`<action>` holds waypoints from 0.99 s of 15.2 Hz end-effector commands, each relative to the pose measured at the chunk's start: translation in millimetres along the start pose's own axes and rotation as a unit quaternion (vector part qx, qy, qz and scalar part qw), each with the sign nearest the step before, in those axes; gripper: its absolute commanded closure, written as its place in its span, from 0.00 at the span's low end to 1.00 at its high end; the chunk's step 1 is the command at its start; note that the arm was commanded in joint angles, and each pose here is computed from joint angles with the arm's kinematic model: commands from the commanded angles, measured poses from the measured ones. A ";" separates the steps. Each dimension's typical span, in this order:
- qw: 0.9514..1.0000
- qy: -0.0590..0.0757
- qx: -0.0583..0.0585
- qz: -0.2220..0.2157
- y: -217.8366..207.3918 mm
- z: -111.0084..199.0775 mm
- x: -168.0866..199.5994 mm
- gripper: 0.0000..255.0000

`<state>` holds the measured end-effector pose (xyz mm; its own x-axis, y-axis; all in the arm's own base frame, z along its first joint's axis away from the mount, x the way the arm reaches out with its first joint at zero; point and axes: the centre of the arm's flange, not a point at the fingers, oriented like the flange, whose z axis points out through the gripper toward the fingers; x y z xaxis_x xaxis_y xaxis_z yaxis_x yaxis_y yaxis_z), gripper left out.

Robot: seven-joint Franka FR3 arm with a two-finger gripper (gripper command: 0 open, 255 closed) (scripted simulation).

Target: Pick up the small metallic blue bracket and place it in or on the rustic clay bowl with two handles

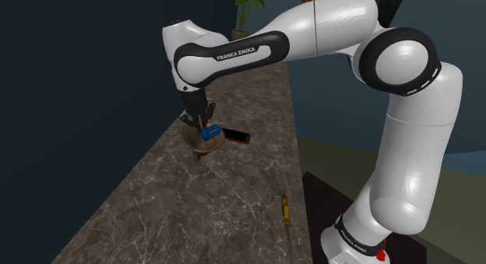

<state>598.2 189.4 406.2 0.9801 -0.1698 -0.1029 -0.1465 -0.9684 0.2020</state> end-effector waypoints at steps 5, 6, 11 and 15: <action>1.000 0.000 0.000 0.000 0.0 0.2 0.0 0.00; 1.000 0.000 0.000 0.000 0.0 0.2 0.0 0.00; 1.000 0.000 0.000 0.000 0.0 -39.5 0.0 0.00; 1.000 0.000 0.000 0.000 0.0 -49.9 0.0 0.00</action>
<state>604.7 198.1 453.6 0.9801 -0.1697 -0.1024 -0.1466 -0.9684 0.2018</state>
